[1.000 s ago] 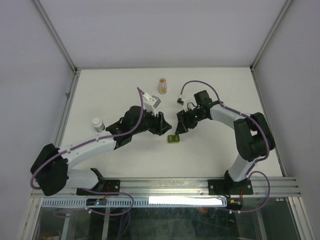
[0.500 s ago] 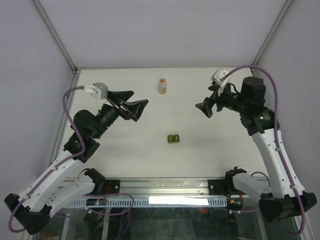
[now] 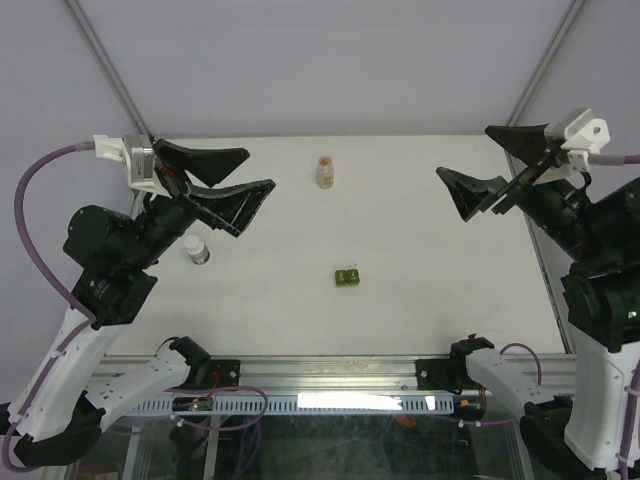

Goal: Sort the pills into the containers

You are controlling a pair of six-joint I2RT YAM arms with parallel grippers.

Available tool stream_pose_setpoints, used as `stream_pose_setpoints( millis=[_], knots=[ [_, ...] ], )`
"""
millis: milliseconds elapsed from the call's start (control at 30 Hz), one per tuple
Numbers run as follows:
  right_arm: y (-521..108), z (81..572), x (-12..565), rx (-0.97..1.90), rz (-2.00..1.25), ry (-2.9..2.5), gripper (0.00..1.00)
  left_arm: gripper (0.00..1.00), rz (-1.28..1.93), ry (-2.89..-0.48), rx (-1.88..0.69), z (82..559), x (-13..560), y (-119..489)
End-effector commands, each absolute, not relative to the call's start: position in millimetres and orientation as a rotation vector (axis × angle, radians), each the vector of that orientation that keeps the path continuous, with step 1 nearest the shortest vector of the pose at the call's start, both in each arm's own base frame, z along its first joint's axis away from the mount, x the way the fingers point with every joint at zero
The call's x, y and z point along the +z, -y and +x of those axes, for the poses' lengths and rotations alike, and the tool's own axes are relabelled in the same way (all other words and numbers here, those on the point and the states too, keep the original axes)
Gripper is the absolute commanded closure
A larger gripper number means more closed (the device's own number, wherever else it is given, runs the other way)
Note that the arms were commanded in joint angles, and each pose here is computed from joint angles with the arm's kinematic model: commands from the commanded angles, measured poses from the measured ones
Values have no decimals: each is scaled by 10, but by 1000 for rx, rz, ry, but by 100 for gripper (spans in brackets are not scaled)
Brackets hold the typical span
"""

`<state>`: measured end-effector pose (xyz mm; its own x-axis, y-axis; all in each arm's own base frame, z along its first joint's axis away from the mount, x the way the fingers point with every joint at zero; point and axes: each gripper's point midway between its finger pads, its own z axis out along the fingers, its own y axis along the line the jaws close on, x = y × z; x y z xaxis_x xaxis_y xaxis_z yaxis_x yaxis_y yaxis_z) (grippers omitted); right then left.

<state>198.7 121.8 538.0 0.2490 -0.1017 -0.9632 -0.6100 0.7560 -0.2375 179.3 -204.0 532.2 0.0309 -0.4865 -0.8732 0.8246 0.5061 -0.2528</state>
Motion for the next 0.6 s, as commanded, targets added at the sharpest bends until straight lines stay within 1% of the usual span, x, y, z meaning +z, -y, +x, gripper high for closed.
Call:
stream_pose_setpoints(
  millis=[0,333,567],
  knots=[
    [-1084,1970,5514,461,-427,-1348,1,1,403,-1144,-1062,1672,5431,2021],
    [-934,1902,5604,466,-279,-1355,1,1,428,-1161,-1066,1670,5391,2059],
    [-903,1975,5494,426,-285,-1372,1,1,424,-1164,-1052,1667,5377,2033]
  ],
)
